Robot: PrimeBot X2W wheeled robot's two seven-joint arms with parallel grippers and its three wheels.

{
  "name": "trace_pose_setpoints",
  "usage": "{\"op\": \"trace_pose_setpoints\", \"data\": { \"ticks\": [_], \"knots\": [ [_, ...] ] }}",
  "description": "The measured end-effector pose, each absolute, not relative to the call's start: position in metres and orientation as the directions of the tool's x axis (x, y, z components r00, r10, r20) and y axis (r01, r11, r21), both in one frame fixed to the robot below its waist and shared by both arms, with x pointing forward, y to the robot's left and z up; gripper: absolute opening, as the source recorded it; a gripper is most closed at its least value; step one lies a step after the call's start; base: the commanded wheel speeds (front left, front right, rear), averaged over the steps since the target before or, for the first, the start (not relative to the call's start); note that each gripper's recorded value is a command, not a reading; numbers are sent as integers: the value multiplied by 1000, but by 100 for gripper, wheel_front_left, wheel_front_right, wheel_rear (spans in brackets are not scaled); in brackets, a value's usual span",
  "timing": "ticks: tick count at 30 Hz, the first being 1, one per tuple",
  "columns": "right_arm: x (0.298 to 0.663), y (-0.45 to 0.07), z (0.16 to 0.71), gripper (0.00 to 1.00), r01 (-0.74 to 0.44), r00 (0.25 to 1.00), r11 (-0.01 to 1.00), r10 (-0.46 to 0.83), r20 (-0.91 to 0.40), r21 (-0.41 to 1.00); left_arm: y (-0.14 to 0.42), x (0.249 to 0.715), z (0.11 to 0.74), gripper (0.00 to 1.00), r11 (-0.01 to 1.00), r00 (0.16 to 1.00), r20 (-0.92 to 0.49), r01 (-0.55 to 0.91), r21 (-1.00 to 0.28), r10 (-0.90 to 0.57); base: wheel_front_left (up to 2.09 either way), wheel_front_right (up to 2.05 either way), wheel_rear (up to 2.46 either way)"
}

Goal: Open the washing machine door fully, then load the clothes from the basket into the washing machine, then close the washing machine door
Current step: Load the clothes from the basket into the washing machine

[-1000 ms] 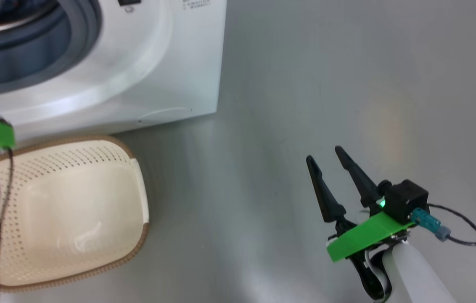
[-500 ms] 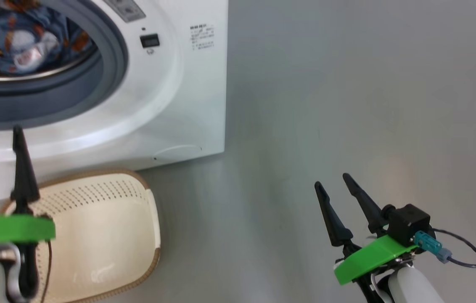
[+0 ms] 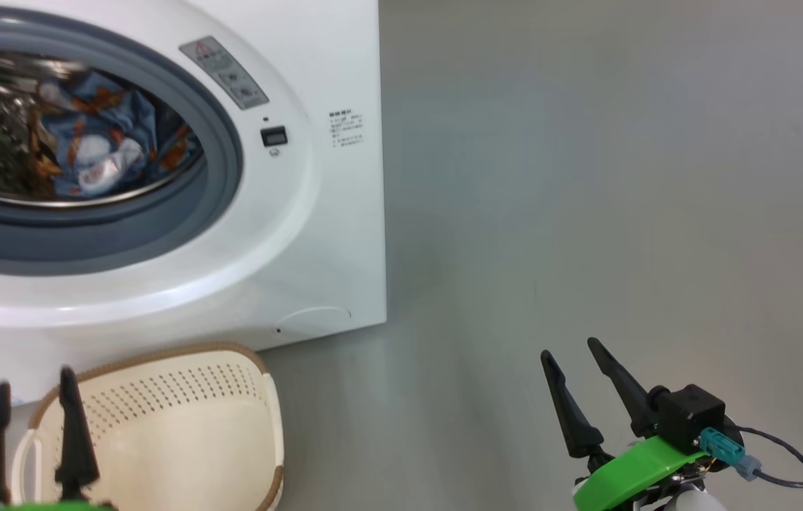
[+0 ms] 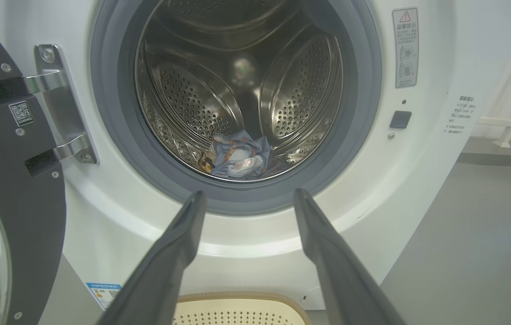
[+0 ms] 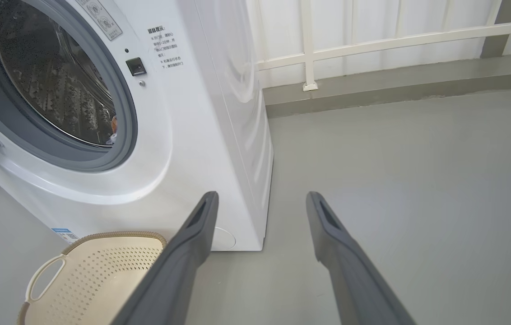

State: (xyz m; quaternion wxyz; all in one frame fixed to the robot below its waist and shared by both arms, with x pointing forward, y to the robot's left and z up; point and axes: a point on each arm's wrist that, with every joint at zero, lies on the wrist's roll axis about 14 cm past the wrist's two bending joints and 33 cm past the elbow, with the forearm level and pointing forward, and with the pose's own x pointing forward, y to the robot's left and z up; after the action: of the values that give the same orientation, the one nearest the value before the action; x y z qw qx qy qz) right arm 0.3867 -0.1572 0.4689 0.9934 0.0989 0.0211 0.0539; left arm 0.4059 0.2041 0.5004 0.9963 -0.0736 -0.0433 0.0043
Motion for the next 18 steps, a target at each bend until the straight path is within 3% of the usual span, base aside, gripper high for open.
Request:
{"op": "trace_pose_setpoints", "data": {
  "ticks": [18],
  "knots": [
    [359, -160, 498, 100, -107, 994, 976, 99, 54, 191, 208, 341, 496, 100, 992, 998, 45, -39, -116, 44, 0, 0, 0]
  ]
}}
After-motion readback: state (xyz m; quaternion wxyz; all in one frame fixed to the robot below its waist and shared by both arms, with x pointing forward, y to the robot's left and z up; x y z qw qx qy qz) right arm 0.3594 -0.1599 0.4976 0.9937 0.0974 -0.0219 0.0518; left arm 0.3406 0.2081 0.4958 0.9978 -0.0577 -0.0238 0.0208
